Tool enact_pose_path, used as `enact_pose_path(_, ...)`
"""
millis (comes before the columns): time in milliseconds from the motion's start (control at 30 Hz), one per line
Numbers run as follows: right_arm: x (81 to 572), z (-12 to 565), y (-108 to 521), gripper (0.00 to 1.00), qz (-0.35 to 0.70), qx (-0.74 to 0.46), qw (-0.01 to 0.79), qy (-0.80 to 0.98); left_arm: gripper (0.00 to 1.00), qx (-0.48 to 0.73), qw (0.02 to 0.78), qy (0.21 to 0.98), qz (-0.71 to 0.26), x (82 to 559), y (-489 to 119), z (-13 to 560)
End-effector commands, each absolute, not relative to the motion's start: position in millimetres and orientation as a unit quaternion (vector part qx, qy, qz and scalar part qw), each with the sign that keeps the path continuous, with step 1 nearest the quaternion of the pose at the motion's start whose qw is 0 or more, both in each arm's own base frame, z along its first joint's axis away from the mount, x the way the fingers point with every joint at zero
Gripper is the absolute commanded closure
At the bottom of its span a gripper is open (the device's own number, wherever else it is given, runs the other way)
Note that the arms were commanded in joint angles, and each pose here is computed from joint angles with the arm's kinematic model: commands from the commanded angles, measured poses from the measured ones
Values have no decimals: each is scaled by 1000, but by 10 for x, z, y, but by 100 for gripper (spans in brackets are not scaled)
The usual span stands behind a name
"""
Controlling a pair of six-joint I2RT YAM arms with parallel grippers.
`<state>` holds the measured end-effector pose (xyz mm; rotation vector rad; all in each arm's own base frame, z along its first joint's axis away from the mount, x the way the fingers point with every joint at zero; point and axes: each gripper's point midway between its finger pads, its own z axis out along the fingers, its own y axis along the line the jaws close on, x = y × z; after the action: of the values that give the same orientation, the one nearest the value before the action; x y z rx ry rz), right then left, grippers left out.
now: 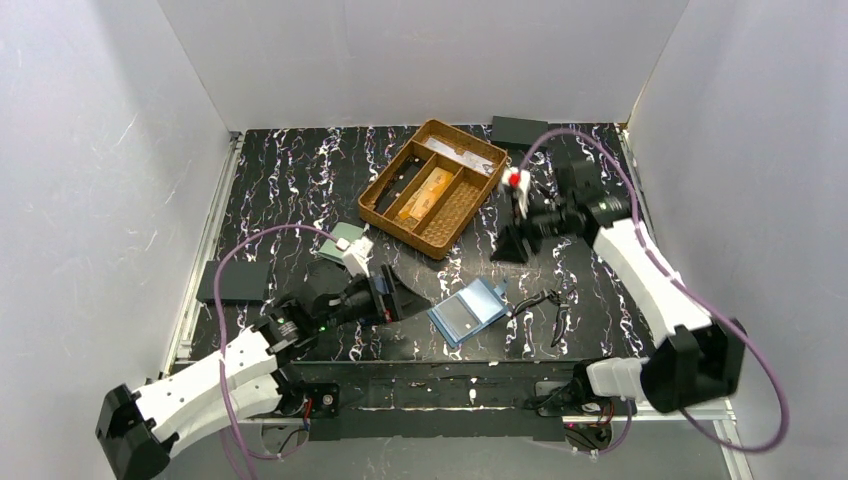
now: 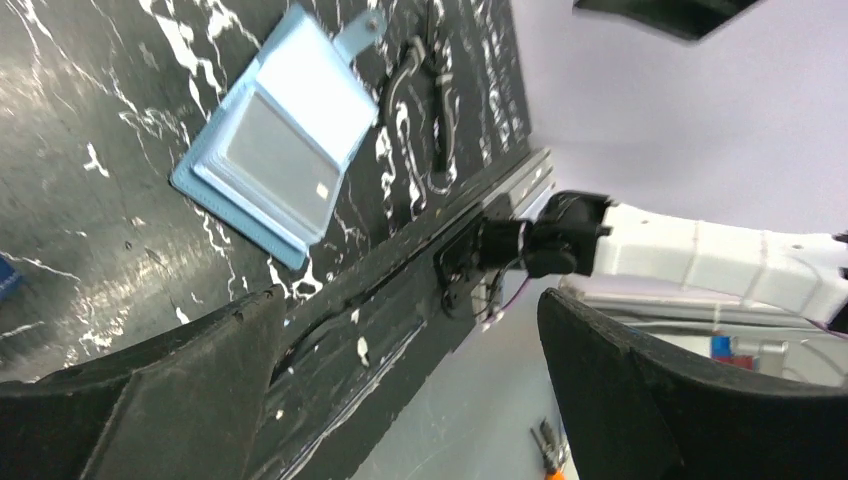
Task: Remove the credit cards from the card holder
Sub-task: Place the credit card in the storage box, then remove the credit card from the card holder.
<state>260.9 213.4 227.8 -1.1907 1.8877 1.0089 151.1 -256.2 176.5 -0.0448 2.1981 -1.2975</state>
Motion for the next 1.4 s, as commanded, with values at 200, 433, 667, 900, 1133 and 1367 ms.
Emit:
enact_pose_path(200, 2048, 1914, 1722, 32, 312, -515, 396, 693, 2, 4, 299, 850, -434, 1429, -2858, 1596)
enact_pose_path(433, 2007, 1881, 1684, 31, 313, -504, 416, 689, 2, 17, 298, 857, -420, 1387, -3013, 1550)
enact_pose_path(667, 1992, 1858, 1694, 30, 318, -500, 421, 687, 2, -12, 291, 858, -423, 1372, -3044, 1506)
enact_pose_path(900, 1982, 1826, 1712, 29, 327, -498, 417, 686, 2, -43, 292, 852, -433, 1379, -2977, 1491)
enact_pose_path(1133, 1999, 1832, 1734, 29, 334, -499, 414, 684, 2, -44, 278, 852, -442, 1340, -3021, 1513)
enact_pose_path(1367, 1986, 1778, 1775, 30, 356, -502, 393, 683, 2, -53, 270, 854, -442, 1335, -3033, 1464)
